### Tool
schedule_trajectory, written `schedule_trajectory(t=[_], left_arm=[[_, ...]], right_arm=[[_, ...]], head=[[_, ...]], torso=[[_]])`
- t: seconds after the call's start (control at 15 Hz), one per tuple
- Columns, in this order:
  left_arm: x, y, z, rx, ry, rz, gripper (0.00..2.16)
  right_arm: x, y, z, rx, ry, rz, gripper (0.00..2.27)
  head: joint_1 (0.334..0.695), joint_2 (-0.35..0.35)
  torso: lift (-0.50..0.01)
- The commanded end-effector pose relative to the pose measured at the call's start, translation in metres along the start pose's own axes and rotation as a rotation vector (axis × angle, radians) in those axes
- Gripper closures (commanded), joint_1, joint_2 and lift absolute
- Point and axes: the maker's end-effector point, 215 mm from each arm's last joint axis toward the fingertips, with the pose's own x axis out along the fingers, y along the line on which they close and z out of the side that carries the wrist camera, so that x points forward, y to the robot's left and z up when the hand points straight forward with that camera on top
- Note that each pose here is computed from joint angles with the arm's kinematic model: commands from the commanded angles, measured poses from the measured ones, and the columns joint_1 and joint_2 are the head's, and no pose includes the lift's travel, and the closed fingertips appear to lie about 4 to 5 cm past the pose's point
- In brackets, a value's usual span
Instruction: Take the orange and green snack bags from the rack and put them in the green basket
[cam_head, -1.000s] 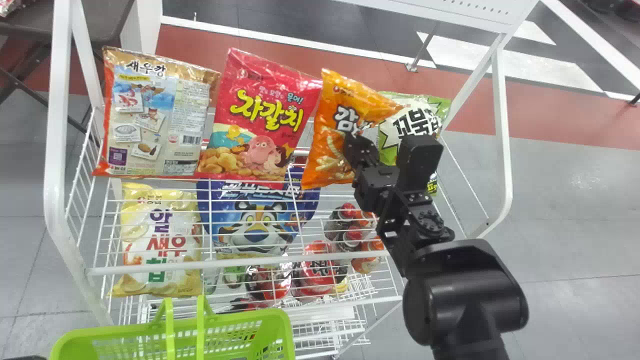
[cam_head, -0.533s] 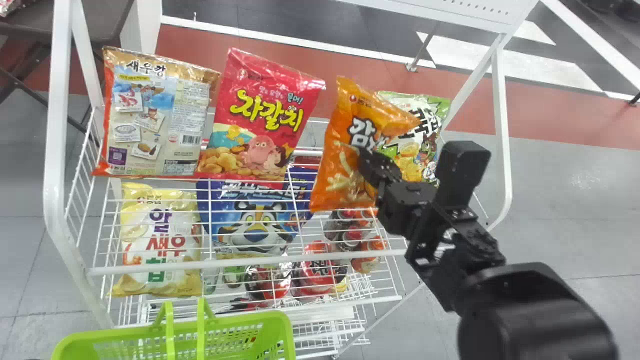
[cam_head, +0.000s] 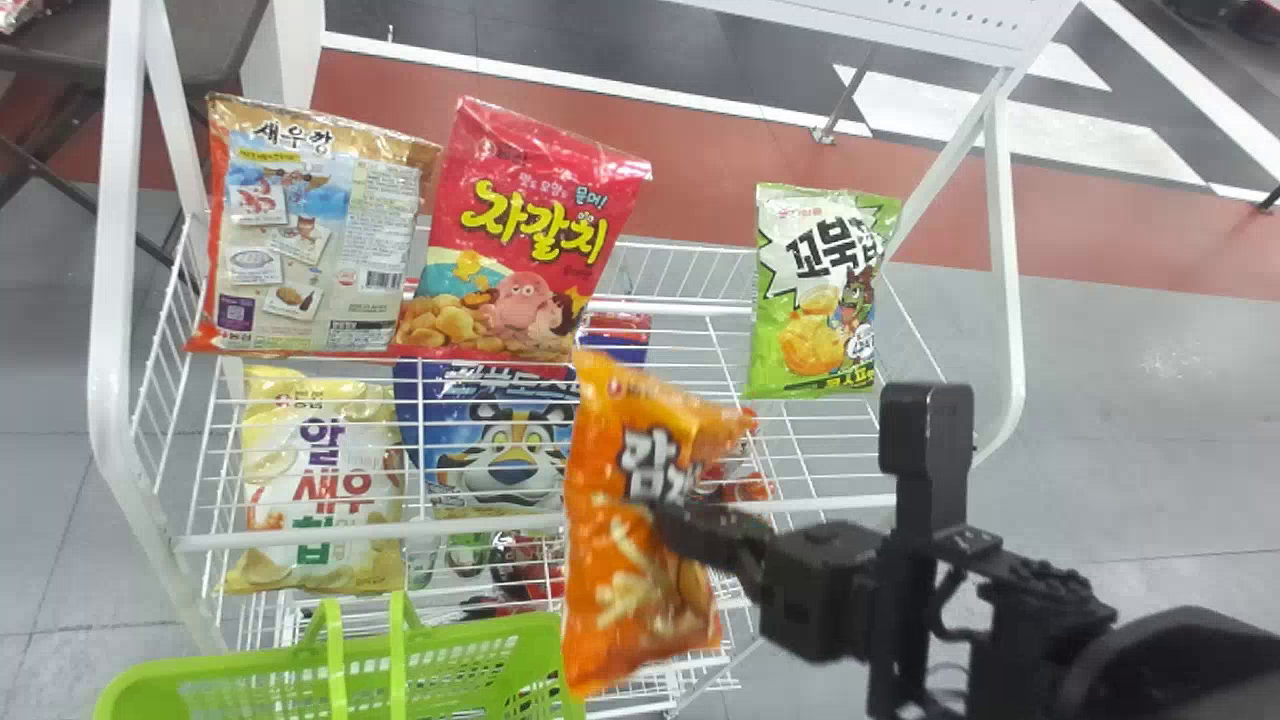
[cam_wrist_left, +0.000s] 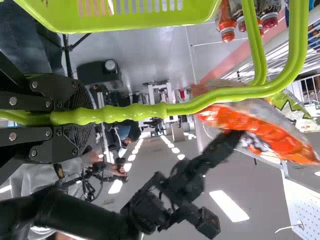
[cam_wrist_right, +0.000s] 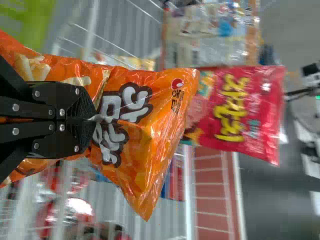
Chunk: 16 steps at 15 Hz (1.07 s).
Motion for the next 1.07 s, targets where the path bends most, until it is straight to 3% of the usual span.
schedule_trajectory(t=[0.0,0.4,1.0], left_arm=[[-0.001,0.000,0.000,0.000,-0.005,0.002,2.15],[0.000,0.000,0.001,0.001,-0.010,0.001,2.15],[0.001,-0.001,0.000,0.001,-0.008,-0.004,2.15]], right_arm=[[-0.016,0.011,-0.036,0.026,0.120,0.023,2.22],[-0.010,0.040,-0.051,0.053,0.150,0.110,2.22],[0.038,0.083,-0.155,0.160,0.412,0.246,2.22]], head=[[0.695,-0.350],[0.695,-0.350],[0.695,-0.350]], torso=[[0.000],[0.000],[0.000]])
